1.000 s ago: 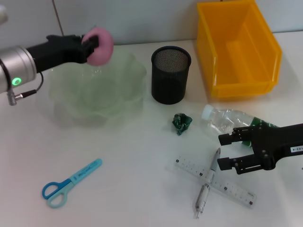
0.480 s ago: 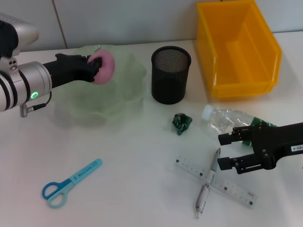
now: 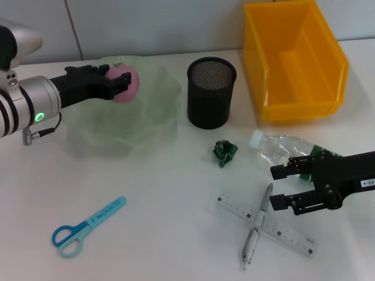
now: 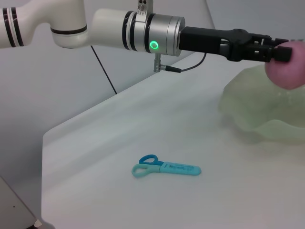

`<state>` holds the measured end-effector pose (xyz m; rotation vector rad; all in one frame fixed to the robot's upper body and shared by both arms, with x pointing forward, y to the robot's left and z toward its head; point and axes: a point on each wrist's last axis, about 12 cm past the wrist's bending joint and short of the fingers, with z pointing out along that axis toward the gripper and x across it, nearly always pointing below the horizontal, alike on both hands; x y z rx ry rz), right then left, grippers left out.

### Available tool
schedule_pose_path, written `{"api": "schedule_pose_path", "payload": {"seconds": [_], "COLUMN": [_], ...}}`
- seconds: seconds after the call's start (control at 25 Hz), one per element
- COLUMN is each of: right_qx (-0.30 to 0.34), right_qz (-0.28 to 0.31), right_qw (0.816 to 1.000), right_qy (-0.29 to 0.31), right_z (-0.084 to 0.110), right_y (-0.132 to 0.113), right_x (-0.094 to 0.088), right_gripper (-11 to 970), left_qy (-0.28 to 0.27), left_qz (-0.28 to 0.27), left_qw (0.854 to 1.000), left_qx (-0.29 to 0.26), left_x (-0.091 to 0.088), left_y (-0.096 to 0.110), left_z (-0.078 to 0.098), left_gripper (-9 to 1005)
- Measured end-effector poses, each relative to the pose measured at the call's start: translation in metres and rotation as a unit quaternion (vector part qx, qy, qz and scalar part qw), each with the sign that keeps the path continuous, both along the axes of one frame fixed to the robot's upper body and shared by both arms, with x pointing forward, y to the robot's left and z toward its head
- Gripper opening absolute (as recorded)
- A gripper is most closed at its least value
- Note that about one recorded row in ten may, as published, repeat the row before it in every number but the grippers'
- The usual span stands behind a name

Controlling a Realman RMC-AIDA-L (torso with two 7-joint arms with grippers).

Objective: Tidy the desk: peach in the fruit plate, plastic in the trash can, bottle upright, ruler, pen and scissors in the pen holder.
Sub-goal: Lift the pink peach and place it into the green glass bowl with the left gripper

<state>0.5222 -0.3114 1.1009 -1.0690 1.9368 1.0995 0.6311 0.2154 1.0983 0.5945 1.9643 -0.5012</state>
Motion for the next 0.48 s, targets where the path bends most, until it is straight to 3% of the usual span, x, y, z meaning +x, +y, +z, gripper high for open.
{"api": "schedule_pose_path", "payload": {"seconds": [0.32, 0.48], "right_qx": [0.000, 0.000], "right_qz": [0.000, 0.000], "right_qw": [1.000, 1.000], "right_qy": [0.000, 0.001], "right_z": [-0.0001, -0.0002], "right_y": [0.0001, 0.0001], "right_x": [-0.0001, -0.0001], "right_gripper": [773, 773], "left_qy": [0.000, 0.003], "left_qz": [-0.001, -0.009], "left_qw": [1.000, 1.000], "left_qx": [-0.003, -0.017], "left_x": [0.0003, -0.0005], "left_y": [-0.0015, -0.0033], "left_z": [0.0008, 0.0045], "left_gripper": [568, 773]}}
